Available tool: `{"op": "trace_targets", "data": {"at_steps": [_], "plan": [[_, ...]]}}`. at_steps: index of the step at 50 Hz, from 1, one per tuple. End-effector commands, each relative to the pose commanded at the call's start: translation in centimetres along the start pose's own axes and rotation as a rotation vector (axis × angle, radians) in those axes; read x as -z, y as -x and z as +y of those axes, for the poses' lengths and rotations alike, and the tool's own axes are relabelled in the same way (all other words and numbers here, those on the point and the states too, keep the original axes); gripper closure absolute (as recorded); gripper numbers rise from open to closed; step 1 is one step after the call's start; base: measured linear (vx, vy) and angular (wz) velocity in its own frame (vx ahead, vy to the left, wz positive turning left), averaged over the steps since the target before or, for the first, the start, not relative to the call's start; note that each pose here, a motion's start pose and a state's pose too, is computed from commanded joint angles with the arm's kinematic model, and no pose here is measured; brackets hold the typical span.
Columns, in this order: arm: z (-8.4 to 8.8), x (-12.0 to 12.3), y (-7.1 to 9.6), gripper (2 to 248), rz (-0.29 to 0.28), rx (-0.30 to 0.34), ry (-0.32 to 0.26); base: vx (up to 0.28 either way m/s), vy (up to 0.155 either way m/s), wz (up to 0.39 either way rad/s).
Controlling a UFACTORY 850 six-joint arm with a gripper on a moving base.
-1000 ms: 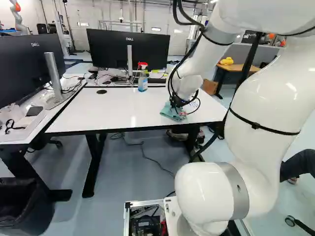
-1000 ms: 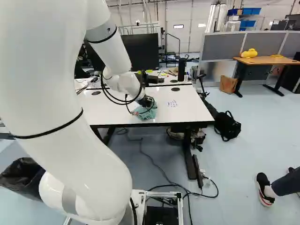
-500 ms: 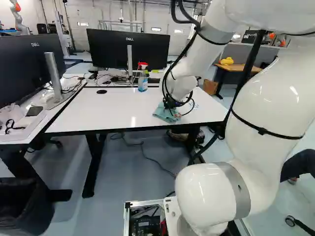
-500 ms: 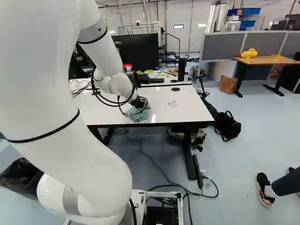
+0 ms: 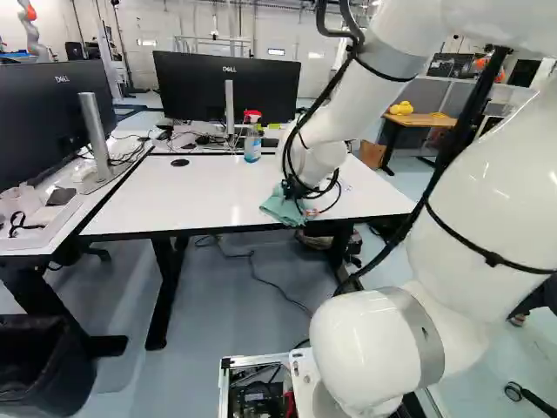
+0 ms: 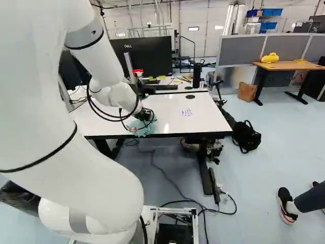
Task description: Clean the table with the green towel
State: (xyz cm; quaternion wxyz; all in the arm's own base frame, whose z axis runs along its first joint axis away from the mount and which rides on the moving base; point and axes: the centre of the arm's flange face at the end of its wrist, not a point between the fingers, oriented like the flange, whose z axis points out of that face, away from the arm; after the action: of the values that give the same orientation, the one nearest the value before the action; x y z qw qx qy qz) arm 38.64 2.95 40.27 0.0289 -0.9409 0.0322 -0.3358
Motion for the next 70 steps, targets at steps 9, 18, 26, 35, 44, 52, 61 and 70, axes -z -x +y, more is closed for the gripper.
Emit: {"op": "trace_targets", "data": {"at_steps": [9,18,26,35,44,52,61,70], "plan": [[0.0,0.0,0.0,210,0.000,0.000,0.000,0.000,0.000,0.000],[0.0,0.5,-0.1,210,0.011,0.000,-0.002,0.000,0.000,0.000],[0.0,1.3,-0.4,210,0.032,-0.001,-0.005,0.000,0.000,0.000],[-0.1,2.3,-0.6,210,0.058,0.000,-0.009,0.000,0.000,0.000],[-1.0,2.4,-1.2,210,0.067,0.016,-0.025,0.000,0.000,0.000],[-2.2,2.0,-1.6,210,0.064,0.037,-0.044,0.000,0.000,0.000],[-3.6,2.0,-1.5,210,0.061,0.064,-0.066,0.000,0.000,0.000],[-4.9,2.1,-1.1,210,0.058,0.088,-0.089,0.000,0.000,0.000]]}}
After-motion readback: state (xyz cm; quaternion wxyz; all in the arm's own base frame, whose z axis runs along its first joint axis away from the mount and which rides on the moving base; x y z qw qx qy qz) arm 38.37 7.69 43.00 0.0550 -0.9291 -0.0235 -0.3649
